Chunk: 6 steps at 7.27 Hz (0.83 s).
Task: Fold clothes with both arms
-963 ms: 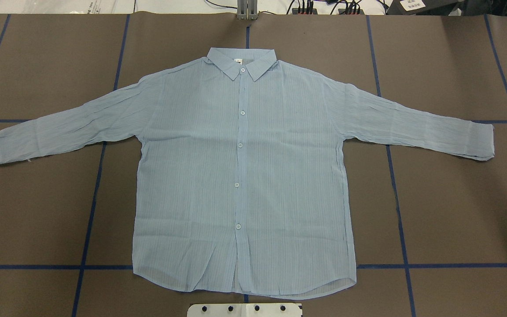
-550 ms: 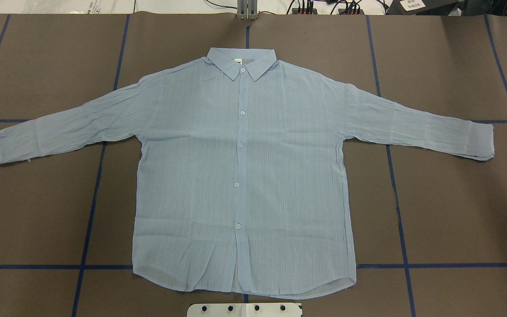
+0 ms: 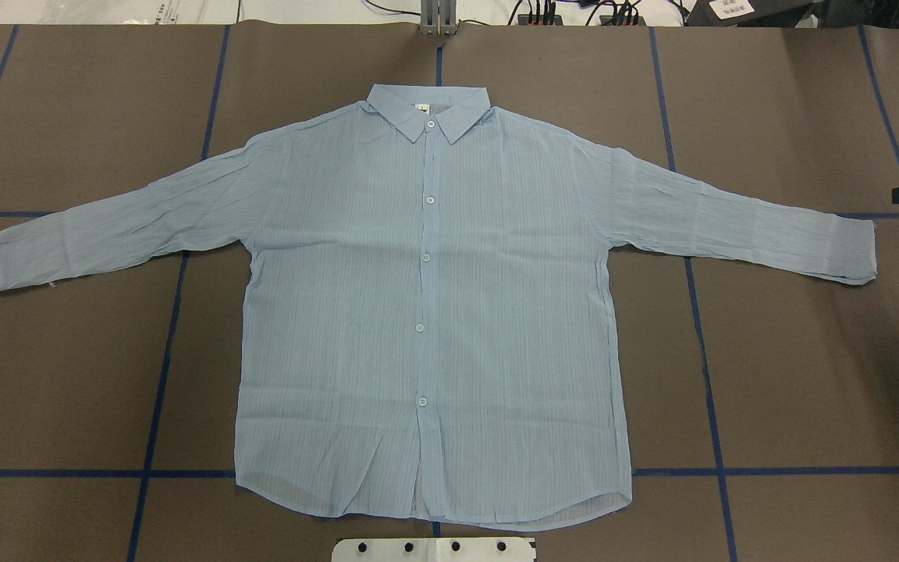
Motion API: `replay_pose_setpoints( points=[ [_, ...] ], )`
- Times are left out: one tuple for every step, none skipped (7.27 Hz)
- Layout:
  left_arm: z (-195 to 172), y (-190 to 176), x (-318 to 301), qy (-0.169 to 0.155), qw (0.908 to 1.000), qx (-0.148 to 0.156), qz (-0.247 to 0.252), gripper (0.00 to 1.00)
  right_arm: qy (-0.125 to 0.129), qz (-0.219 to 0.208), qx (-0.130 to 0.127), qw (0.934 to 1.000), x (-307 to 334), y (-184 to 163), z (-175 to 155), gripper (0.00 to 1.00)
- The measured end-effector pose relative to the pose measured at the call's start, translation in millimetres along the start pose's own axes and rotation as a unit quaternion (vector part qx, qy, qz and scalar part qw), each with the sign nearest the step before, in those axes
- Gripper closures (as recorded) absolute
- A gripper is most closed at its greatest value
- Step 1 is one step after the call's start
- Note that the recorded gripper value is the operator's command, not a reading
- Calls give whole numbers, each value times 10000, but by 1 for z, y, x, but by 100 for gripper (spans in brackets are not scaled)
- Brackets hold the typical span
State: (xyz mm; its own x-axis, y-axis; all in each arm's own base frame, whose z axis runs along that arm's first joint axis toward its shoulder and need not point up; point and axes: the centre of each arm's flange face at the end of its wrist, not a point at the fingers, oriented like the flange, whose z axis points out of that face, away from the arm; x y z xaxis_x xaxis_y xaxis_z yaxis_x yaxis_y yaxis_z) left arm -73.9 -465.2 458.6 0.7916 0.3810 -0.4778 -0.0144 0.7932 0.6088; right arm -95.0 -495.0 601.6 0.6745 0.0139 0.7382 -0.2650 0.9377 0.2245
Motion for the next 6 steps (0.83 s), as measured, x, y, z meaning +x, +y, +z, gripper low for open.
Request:
replay_pose_setpoints(
  points=[
    [0,0,0,0,10000,-1,1,0,84,157,65,9998,-10,11,23,20],
    [0,0,0,0,10000,1,3,0,178,242,38,9995,-11,21,41,22],
    [-1,0,1,0,10000,5,6,0,272,308,-36,9991,-6,28,53,27],
    [-1,0,1,0,10000,8,10,0,328,343,-94,9988,-3,33,61,27],
    [-1,0,1,0,10000,8,14,0,365,355,-151,9986,-1,37,67,27],
    [-1,0,1,0,10000,9,20,0,404,356,-205,9983,1,41,73,27]
  ],
)
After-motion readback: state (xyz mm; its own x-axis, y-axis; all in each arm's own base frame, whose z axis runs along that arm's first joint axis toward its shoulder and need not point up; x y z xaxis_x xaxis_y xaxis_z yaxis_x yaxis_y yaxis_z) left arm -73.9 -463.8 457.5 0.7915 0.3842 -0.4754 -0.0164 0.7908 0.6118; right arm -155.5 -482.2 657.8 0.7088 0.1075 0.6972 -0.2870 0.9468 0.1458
